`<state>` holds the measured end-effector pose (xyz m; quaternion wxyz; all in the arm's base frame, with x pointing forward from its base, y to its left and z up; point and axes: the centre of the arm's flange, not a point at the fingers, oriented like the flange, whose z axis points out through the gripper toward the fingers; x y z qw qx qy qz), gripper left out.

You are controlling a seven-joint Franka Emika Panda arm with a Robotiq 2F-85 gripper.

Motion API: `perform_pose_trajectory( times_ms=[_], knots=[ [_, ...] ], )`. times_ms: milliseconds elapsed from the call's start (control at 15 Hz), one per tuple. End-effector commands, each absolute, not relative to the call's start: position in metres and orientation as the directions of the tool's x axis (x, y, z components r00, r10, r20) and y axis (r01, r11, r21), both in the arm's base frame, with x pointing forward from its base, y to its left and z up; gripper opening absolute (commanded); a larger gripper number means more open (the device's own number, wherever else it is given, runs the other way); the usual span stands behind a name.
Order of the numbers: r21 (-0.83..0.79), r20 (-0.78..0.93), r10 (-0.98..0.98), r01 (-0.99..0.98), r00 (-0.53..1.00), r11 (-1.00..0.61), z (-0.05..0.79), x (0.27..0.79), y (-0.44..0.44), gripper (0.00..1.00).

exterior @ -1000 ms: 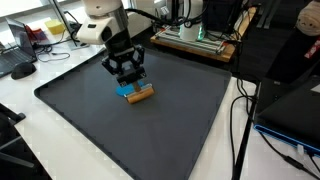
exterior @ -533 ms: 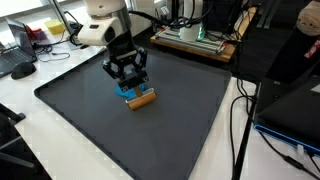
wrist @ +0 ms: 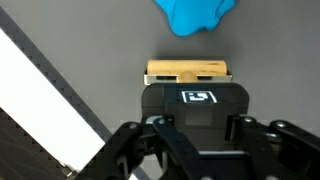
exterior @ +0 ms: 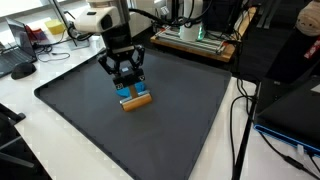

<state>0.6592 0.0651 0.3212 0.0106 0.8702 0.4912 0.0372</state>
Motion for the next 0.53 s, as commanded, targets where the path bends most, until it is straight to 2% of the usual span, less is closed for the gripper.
perform_pose_trajectory(
  times_ms=[0, 467],
  knots=[
    [0.053, 0.107, 0.842, 0.843, 0.529, -0.536, 0.341, 0.627, 0.055, 0.23],
    [0.06, 0.191, 0.803, 0.81, 0.565, -0.584, 0.355, 0.596, 0.042, 0.23]
  ],
)
